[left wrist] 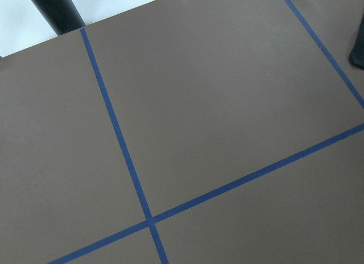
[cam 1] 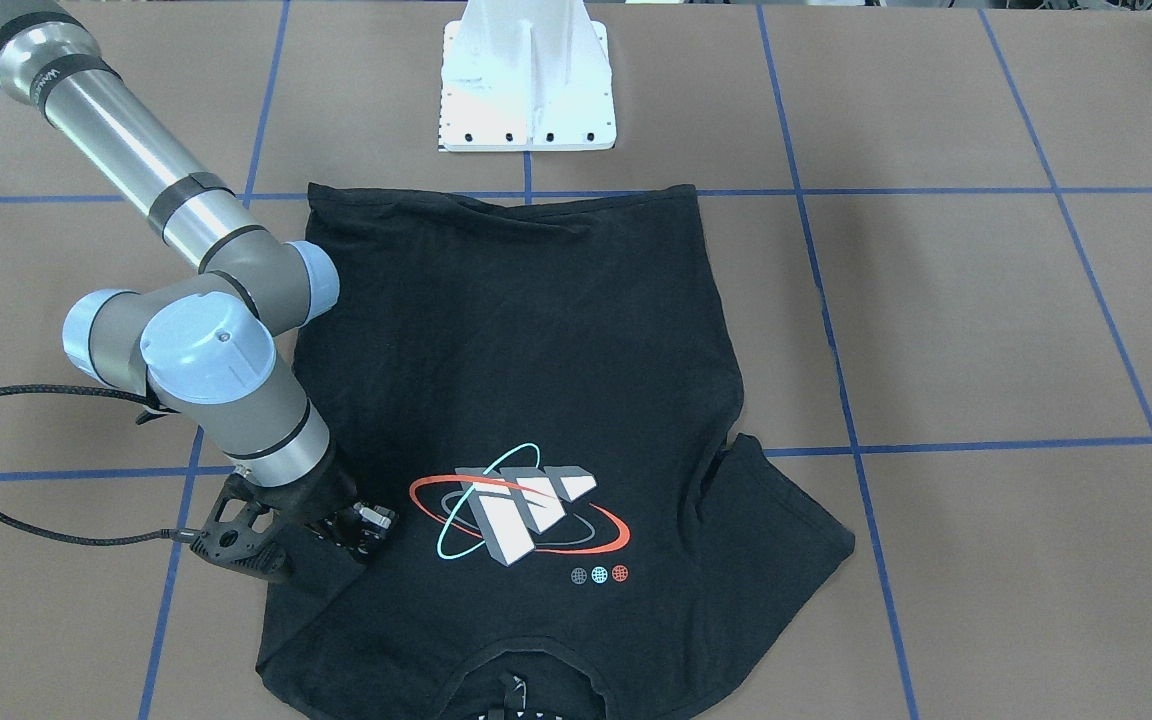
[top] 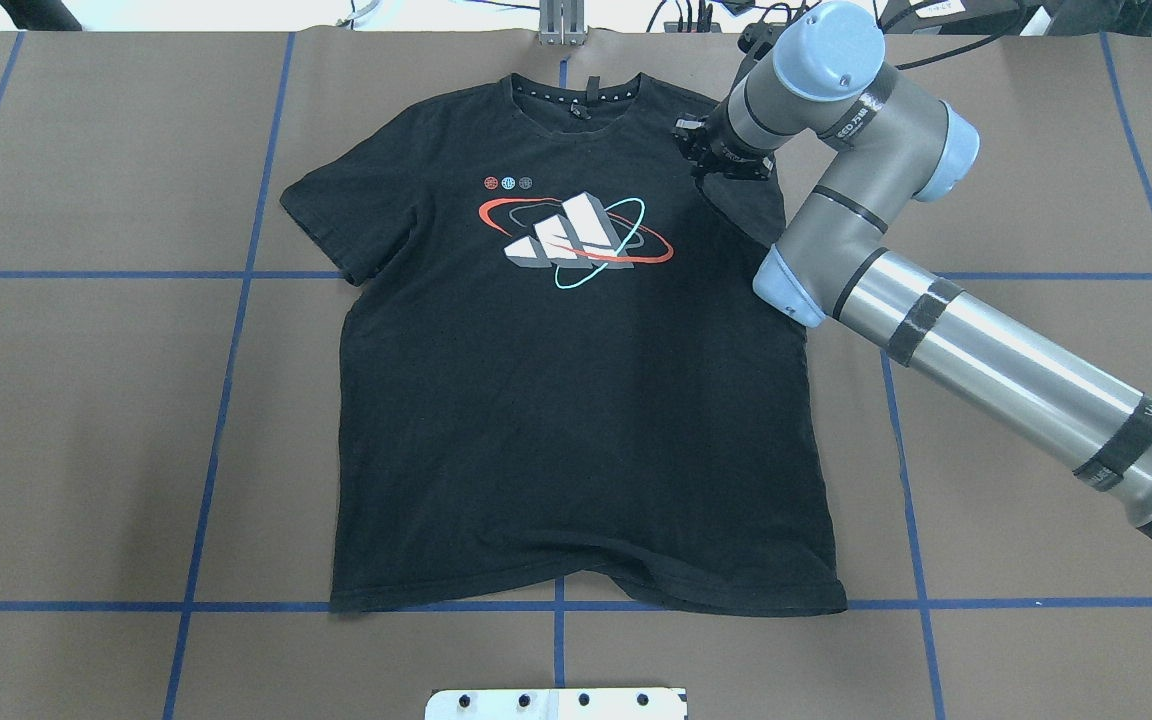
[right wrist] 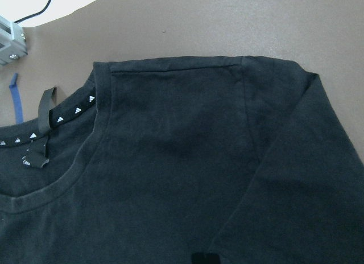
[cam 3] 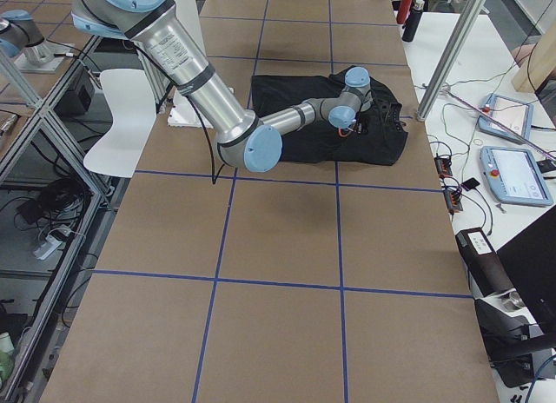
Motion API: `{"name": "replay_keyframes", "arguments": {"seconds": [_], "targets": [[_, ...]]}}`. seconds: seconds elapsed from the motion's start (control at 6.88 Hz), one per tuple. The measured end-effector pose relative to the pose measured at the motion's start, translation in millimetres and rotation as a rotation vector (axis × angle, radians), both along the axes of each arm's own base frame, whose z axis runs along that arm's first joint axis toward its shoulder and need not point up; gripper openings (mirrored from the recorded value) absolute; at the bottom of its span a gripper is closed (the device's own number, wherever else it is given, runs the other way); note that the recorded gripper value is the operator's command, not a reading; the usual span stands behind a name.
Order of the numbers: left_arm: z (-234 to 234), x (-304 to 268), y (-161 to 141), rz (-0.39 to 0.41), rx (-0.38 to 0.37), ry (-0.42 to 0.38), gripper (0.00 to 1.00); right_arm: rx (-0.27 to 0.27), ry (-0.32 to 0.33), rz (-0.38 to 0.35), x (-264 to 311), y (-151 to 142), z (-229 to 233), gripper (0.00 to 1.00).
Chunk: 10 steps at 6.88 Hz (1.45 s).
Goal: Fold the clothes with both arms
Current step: 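Pull the right gripper back to the sleeve while the left arm reaches in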
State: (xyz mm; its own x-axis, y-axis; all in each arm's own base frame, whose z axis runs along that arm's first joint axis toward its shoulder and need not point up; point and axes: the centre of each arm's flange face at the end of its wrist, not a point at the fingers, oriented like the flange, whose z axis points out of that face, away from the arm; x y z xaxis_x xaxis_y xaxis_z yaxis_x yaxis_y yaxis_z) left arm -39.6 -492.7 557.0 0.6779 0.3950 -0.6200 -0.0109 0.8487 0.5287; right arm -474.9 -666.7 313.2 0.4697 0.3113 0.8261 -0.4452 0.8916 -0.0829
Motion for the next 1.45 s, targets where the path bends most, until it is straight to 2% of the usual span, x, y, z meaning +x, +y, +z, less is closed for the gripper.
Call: {"name": "replay_keyframes", "arguments": {"seconds": [0.15,0.44,0.73,1.02,1.16,1.45], "targets": [[-2,2,1,0.007,-0.004,0.019,1.0,0.005,0.009,0.003,-9,1,-1,0.99],[-20,32,-6,0.006,-0.021,0.095,1.0,0.022,0.033,0.036,-33,14,-3,1.0],[-72,107,-32,-0.03,-0.114,0.232,1.0,0.018,-0.012,0.07,-34,30,-18,1.0],[-131,189,-64,-0.059,-0.226,0.328,0.99,0.036,-0.067,0.053,-8,69,-16,1.0],[-150,222,-71,-0.083,-0.272,0.354,0.99,0.043,-0.093,0.032,7,97,-11,1.0],[-142,288,-84,-0.09,-0.332,0.326,0.99,0.056,-0.131,-0.004,28,132,-9,1.0]]}}
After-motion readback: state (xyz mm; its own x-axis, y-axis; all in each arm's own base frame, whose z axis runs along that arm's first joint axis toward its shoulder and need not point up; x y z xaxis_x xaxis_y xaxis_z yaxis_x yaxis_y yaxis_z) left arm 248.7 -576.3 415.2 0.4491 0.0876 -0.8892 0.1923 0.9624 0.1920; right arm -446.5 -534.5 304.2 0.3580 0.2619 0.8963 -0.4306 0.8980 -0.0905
